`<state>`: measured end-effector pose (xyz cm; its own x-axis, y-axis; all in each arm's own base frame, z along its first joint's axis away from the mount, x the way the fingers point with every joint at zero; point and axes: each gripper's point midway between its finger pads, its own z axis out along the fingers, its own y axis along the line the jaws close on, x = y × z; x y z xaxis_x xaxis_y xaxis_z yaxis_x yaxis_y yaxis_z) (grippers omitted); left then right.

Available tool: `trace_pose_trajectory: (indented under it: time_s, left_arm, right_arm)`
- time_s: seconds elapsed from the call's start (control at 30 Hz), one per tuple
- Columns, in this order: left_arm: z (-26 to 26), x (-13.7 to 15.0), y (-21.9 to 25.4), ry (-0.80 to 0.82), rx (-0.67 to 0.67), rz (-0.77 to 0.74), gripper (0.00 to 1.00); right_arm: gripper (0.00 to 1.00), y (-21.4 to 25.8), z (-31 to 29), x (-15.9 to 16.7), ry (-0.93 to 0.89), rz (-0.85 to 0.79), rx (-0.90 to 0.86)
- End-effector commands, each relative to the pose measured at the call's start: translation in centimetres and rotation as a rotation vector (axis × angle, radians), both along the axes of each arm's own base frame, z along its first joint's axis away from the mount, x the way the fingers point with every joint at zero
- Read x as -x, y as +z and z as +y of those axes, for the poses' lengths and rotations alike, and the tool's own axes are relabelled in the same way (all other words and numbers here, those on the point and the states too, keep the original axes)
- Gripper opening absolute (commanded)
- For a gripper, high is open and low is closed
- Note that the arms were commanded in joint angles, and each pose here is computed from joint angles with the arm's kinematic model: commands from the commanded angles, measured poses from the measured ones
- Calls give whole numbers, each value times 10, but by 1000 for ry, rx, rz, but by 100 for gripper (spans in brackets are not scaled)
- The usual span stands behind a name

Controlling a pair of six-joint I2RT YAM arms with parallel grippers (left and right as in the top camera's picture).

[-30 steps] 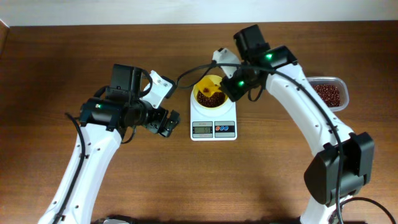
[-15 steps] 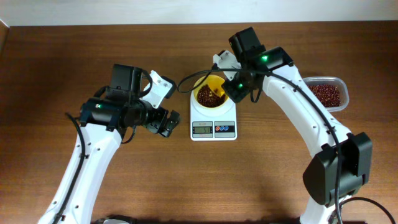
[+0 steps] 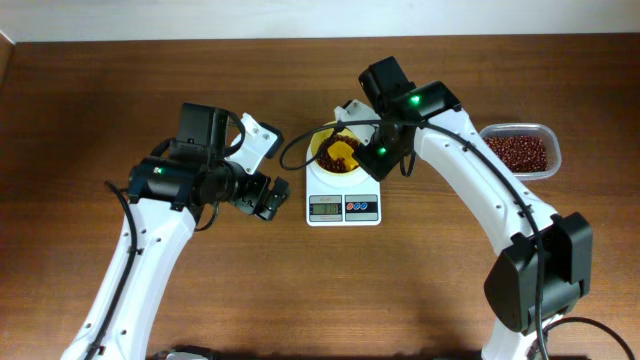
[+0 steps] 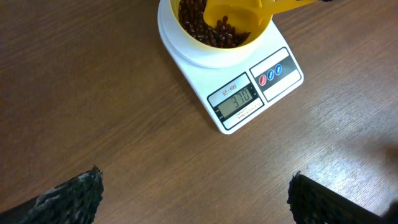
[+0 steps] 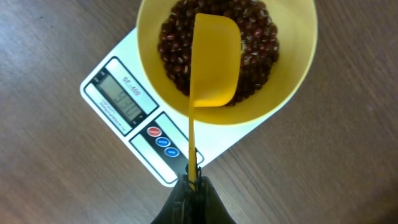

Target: Scoop item into bowl and weigh 50g on scale

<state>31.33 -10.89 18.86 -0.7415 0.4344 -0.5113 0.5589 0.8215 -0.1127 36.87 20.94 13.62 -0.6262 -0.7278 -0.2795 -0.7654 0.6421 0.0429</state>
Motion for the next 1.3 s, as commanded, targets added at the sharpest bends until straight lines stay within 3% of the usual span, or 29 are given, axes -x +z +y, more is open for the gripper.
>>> trace_pose_trajectory:
  time_s: [0.0, 0.3, 0.4, 0.5, 0.83, 0.97, 1.13, 1.27]
  left_arm:
    - [2, -1, 0, 13, 0, 0, 99]
    - [2, -1, 0, 13, 0, 0, 99]
    - [2, -1, 0, 13, 0, 0, 99]
    - [2, -1, 0, 13, 0, 0, 99]
    - [2, -1, 0, 13, 0, 0, 99]
    - [2, -1, 0, 13, 0, 0, 99]
    - [2, -1, 0, 13, 0, 0, 99]
    - [2, -1, 0, 13, 0, 0, 99]
  right_arm:
    - [4, -8, 2, 9, 12, 44, -9]
    - [4, 8, -3, -4, -59, 47, -101]
    - [4, 15, -7, -7, -89, 97, -223]
    - [4, 16, -30, -19, -149, 92, -228]
    - [4, 23, -22, -43, -156, -9, -263]
    - [4, 22, -16, -39, -140, -10, -251]
    - [4, 33, 1, -24, -102, 54, -354]
    - [4, 58, -17, -16, -136, 47, -355]
